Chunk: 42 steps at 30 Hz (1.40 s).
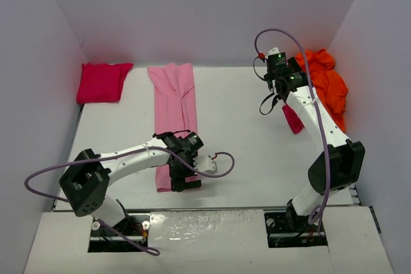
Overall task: Fold and stack the t-shirts
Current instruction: Fold the tshirt
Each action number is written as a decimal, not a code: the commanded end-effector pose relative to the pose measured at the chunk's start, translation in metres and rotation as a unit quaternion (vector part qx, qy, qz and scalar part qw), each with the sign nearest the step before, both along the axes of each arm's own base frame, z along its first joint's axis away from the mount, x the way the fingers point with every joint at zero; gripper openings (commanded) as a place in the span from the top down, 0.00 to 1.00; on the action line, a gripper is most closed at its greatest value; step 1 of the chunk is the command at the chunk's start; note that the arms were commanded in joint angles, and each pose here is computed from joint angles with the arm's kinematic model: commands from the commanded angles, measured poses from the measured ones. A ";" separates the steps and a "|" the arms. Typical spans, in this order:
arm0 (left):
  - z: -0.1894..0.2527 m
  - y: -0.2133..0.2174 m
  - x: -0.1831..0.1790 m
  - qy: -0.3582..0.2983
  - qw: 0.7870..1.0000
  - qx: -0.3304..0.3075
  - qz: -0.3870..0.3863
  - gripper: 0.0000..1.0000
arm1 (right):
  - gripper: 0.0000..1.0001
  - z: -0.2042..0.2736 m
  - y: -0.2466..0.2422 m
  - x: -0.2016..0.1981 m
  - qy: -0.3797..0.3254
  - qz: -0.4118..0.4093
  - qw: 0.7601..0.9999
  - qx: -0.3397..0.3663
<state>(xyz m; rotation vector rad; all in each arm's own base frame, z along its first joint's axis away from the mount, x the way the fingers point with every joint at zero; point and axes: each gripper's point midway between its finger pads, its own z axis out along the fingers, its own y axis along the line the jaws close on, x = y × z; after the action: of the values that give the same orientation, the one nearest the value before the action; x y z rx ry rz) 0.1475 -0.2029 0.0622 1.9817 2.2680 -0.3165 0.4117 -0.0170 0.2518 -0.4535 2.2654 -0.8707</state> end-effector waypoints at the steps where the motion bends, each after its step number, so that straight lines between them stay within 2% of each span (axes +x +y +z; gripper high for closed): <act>1: 0.002 -0.017 0.007 0.001 1.000 -0.013 -0.006 0.14 | 0.39 0.005 -0.003 0.002 -0.024 -0.011 1.000 0.008; 19: -0.047 -0.026 0.008 0.006 0.999 0.037 -0.002 0.17 | 0.39 -0.005 -0.004 -0.009 -0.011 -0.006 1.000 0.007; 22: -0.056 -0.028 0.006 0.004 0.999 0.051 -0.009 0.19 | 0.39 -0.006 -0.005 -0.010 -0.010 -0.007 1.000 0.005; 24: -0.069 -0.029 0.003 0.007 0.998 0.068 -0.011 0.30 | 0.39 -0.006 -0.005 -0.010 -0.010 -0.007 1.000 0.005; 33: -0.078 -0.032 0.004 0.004 0.995 0.100 -0.002 0.36 | 0.37 -0.001 -0.004 -0.009 -0.017 -0.004 1.000 0.010; 35: -0.080 -0.031 0.005 0.001 0.995 0.104 -0.001 0.41 | 0.37 0.001 -0.004 -0.009 -0.020 -0.004 1.000 0.010; 37: -0.081 -0.031 0.005 0.001 0.994 0.107 0.000 0.75 | 0.37 0.002 -0.004 -0.009 -0.021 -0.003 1.000 0.011; 39: -0.083 -0.029 0.006 0.000 0.993 0.116 0.002 1.00 | 0.37 0.003 -0.004 -0.010 -0.022 -0.002 1.000 0.012; 42: -0.083 -0.030 0.005 0.002 0.993 0.114 -0.001 1.00 | 0.36 0.002 -0.004 -0.011 -0.022 -0.002 1.000 0.013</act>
<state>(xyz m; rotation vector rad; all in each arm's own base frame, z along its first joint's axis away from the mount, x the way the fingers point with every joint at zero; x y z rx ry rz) 0.1677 -0.2173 0.0160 2.0750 2.3748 0.0919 0.4013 -0.0172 0.2228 -0.5069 2.3213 -0.8648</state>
